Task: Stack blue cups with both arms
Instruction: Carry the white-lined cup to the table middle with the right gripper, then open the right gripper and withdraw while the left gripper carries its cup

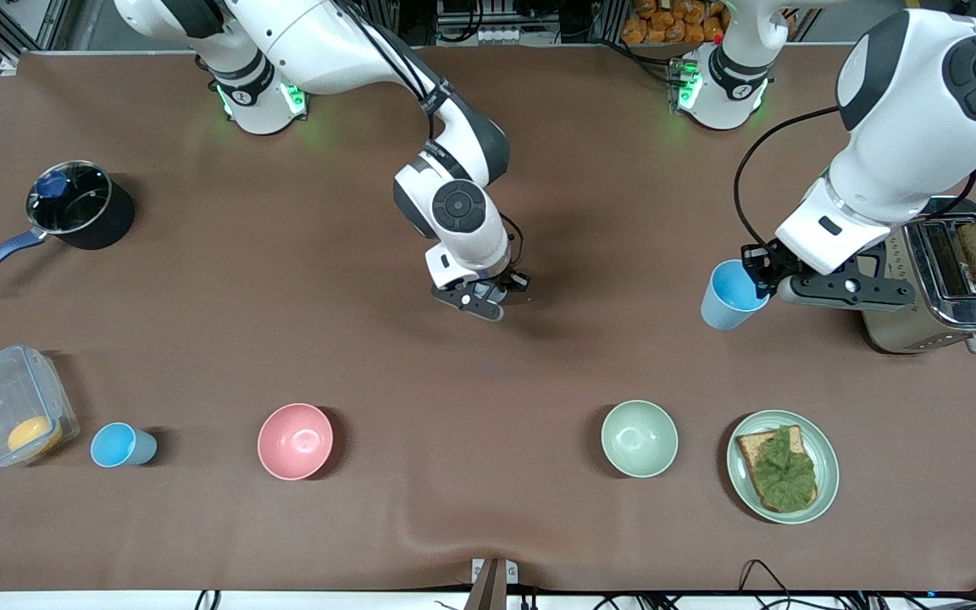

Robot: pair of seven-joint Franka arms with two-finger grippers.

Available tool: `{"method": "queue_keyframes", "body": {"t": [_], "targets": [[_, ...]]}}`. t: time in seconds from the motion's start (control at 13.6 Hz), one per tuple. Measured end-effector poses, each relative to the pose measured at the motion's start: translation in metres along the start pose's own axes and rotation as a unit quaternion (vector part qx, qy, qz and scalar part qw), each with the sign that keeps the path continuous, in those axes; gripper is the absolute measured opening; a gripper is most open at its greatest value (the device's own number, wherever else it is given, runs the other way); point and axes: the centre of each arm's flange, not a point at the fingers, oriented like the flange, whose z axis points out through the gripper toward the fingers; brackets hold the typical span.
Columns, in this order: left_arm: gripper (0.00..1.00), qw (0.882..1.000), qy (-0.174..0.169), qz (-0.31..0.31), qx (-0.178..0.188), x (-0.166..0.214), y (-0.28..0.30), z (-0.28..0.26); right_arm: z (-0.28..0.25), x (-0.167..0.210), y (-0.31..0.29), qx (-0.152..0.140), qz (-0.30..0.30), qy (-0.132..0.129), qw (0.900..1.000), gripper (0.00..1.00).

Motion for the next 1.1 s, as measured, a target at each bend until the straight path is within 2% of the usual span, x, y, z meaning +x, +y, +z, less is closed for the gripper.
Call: {"method": "queue_keyframes", "body": {"t": [0.44,0.51,0.73,0.88,1.1], "targets": [[0.03,1.000,-0.014,-0.006,0.002,-0.001,-0.002,0.006,-0.014,0.011,-0.001,-0.005,0.018,0.002,1.000,0.78],[0.03,1.000,-0.014,-0.008,0.002,-0.001,-0.002,0.006,-0.025,0.016,-0.001,-0.005,0.021,0.002,1.000,0.78],[0.03,1.000,-0.012,-0.012,0.001,0.000,0.001,0.003,-0.094,0.034,0.007,0.009,0.026,0.005,1.000,1.00],[0.03,1.000,-0.011,-0.009,0.000,-0.001,0.006,0.001,-0.161,0.050,0.031,0.016,0.004,0.005,1.000,1.00],[0.03,1.000,-0.017,-0.014,-0.002,-0.003,0.012,0.002,-0.251,0.093,0.110,0.013,-0.036,0.003,0.999,1.00]]}}
